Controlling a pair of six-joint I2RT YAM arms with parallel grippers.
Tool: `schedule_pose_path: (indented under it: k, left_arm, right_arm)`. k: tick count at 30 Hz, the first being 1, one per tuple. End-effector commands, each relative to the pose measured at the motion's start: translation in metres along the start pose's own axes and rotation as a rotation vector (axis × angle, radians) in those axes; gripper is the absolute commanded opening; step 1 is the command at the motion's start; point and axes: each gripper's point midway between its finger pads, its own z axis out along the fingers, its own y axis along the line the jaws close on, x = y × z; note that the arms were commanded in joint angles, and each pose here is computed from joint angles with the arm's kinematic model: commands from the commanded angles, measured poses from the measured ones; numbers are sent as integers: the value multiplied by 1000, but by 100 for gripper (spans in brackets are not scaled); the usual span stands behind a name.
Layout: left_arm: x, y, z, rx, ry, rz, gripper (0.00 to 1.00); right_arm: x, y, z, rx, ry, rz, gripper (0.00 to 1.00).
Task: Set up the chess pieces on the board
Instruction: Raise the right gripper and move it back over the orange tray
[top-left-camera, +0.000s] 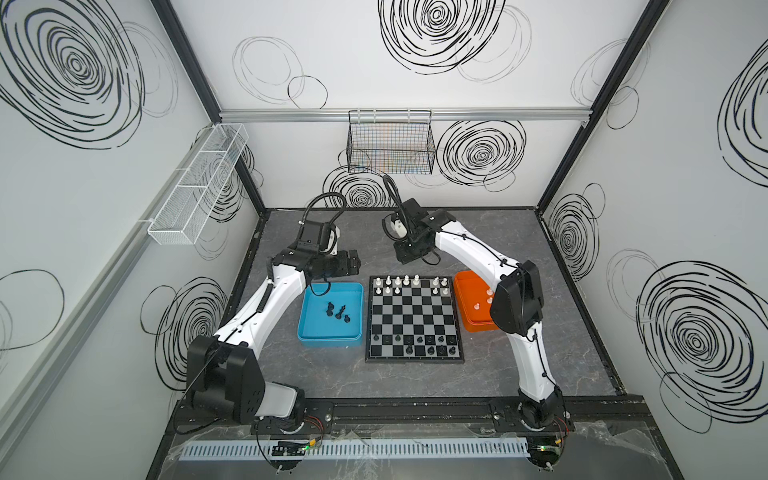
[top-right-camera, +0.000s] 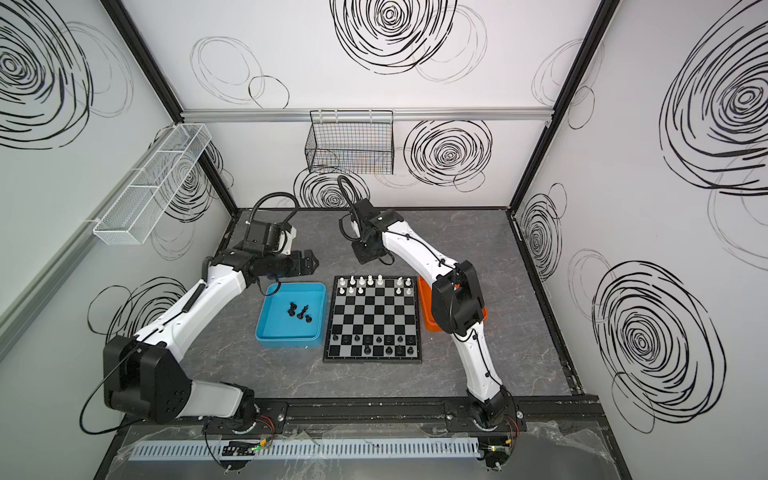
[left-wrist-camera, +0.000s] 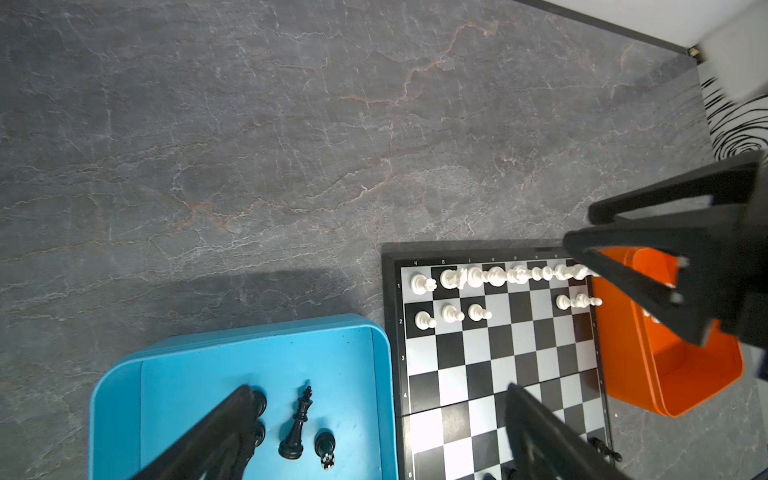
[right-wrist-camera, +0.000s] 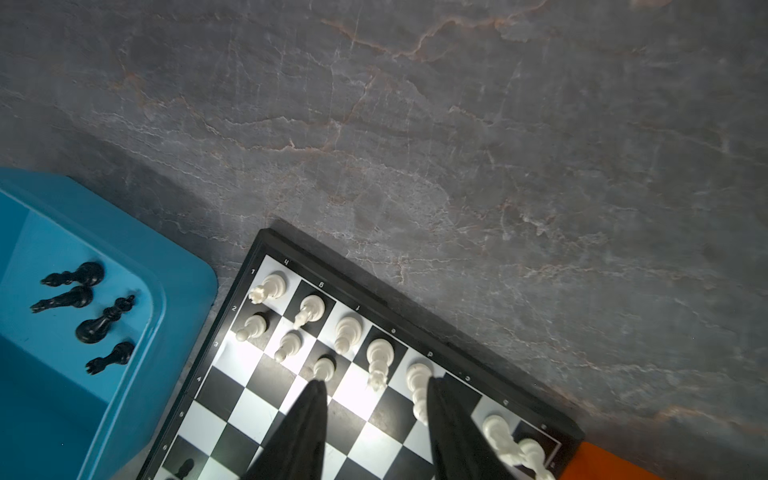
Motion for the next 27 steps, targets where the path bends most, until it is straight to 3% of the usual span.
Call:
schedule_pose_path:
  k: [1,4,6,7,12,16,22,27]
  left_arm:
    - [-14,6,-13,-21,-42,6,96]
    - [-19,12,-16,-87,-51,50,96]
    - [-25,11,-20,-131,-55,107,96]
    - [-27,9,-20,-131,-53,120,96]
    - [-27,-17,-12,-30,-38,136,96]
    - [-16,-56,1,28,-7,244,96]
    - [9,-109,19,98,50,384,96]
    - [24,-130,29,131,83,411,96]
  right_arm:
    - [-14,-35,-55,51,-90,49,55]
    - [-10,-69,-72,68,-115,122,72]
    - [-1,-96,-82,79,-124,186,93]
    - [5,-107,-85,88,-125,212,96]
    - [55,-163,-93,119,-109,353,99]
    - [105,-198,-89,151,-70,456,98]
    - [154,-212,-71,176,8,511,96]
    - [174,-213,-52,178,57,538,90]
